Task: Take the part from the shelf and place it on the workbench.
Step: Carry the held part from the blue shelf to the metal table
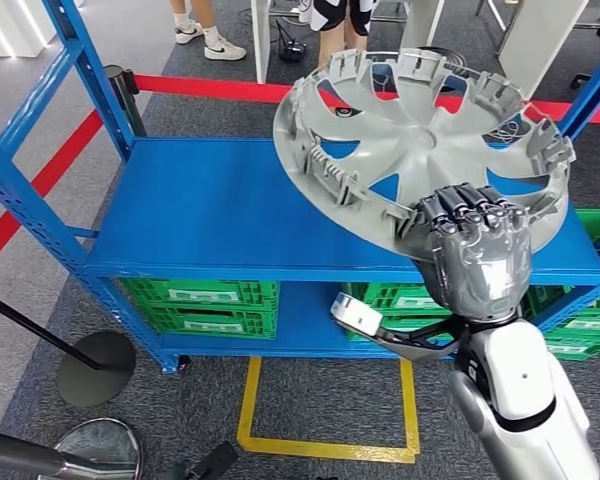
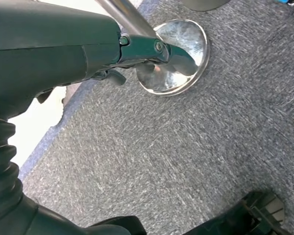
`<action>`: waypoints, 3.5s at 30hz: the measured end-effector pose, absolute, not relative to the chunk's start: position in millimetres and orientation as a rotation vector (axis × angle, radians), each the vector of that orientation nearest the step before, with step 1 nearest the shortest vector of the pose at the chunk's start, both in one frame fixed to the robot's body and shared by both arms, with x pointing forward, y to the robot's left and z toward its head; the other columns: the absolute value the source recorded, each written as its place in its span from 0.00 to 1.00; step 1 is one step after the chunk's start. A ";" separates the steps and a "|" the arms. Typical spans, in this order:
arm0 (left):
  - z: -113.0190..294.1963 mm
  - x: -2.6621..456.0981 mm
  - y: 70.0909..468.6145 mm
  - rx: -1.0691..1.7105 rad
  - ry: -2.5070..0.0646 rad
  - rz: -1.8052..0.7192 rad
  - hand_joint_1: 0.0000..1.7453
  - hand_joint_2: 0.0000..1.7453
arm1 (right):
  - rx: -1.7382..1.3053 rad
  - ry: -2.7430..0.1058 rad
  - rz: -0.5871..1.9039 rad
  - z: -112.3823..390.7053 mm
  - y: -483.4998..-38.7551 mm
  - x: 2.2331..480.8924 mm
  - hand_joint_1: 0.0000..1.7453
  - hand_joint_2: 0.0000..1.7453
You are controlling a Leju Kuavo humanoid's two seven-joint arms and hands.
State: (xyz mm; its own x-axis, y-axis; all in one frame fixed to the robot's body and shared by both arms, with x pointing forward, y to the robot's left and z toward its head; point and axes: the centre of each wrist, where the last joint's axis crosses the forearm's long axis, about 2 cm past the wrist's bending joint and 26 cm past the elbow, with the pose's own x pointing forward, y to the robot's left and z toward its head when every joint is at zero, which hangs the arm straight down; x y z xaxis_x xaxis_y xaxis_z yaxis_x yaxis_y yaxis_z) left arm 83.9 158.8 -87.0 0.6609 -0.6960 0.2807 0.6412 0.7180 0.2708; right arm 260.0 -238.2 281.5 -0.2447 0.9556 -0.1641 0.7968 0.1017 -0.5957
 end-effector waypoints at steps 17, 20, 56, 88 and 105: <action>-87.7 82.3 160.2 0.155 -0.373 -0.750 0.00 1.00 | -1.708 -2.126 0.881 277.6 -232.7 258.9 1.00 1.00; -87.6 82.9 160.1 0.155 -0.374 -0.749 0.00 1.00 | -1.706 -2.131 0.881 277.8 -232.1 258.8 1.00 1.00; -88.0 81.3 160.2 0.138 -0.344 -0.736 0.00 1.00 | -1.664 -2.127 0.904 268.1 -229.9 257.3 1.00 1.00; -88.6 78.2 160.8 0.158 -0.334 -0.726 0.00 1.00 | -1.637 -2.087 0.883 275.3 -214.3 273.3 1.00 1.00; -89.4 76.2 162.5 0.162 -0.322 -0.710 0.00 1.00 | -1.621 -2.098 0.900 275.8 -207.0 277.9 1.00 1.00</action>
State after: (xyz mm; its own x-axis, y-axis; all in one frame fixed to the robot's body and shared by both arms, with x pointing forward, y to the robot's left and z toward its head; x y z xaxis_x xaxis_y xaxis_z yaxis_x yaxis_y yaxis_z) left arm 76.2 162.5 -89.4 0.7118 -0.6620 0.2347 0.6126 0.7486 0.2535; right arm 277.9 -207.0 275.8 -0.2915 0.9502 -0.1106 0.7349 0.1484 -0.6617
